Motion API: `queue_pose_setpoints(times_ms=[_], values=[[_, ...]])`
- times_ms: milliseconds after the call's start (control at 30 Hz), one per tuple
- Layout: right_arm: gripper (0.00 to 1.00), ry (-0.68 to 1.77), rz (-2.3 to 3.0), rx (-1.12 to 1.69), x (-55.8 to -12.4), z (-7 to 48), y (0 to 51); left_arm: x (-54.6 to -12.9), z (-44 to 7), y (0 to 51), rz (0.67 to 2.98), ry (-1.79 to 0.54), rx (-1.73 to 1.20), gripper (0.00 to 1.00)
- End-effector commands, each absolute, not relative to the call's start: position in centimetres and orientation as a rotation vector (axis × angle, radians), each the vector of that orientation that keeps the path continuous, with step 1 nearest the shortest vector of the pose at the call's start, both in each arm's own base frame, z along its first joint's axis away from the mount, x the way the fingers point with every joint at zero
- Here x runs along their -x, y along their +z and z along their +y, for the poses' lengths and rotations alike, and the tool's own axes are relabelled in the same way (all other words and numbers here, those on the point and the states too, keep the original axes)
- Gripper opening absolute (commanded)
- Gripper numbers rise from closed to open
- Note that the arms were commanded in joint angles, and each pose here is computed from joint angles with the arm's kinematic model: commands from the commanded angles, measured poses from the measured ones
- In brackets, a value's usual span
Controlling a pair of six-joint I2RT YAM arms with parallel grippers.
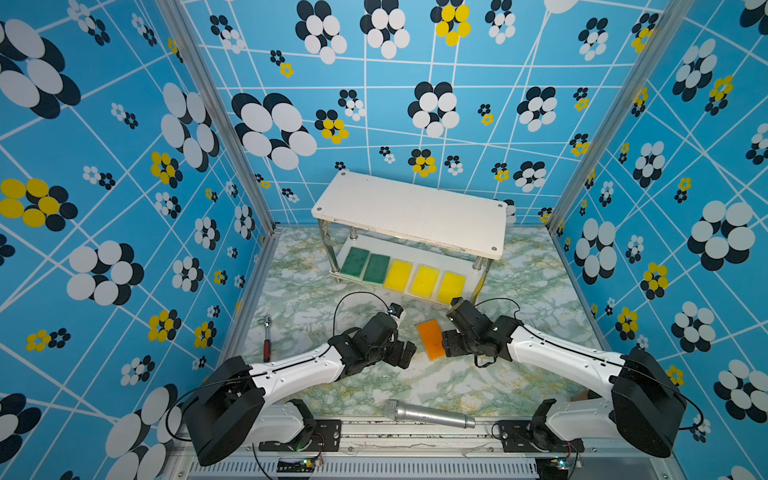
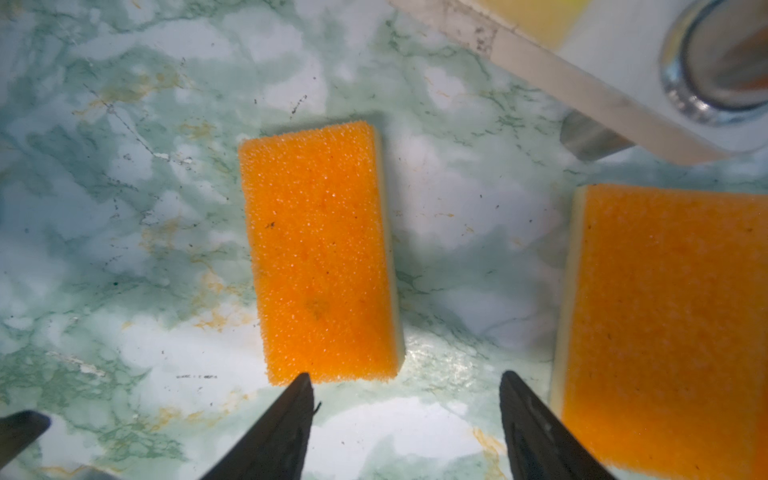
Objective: Place and organize the cleaning sponges onto the shelf
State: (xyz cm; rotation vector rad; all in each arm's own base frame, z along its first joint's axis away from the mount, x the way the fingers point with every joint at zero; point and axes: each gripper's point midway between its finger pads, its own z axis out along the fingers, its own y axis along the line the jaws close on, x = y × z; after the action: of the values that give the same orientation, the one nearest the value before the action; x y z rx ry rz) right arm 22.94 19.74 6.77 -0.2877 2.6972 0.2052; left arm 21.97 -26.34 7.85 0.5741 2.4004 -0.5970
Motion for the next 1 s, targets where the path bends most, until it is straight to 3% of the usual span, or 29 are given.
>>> queue_pose_setpoints(times_ms=[0,533,967], values=[[0.73,0.152,2.710,0.247,-22.6,18.5,6.5,-22.5,-27.2,8.8,2.381,-0.605,-0.557,0.99],[0.73,-0.021,2.653,0.155,-22.9,15.6,9.1,-21.5,-26.2,9.3,2.364,-0.613,-0.547,0.99],[0.72,-0.273,2.680,0.300,-24.1,17.1,6.2,-19.6,-26.0,7.4,2.415,-0.594,-0.565,0.99]])
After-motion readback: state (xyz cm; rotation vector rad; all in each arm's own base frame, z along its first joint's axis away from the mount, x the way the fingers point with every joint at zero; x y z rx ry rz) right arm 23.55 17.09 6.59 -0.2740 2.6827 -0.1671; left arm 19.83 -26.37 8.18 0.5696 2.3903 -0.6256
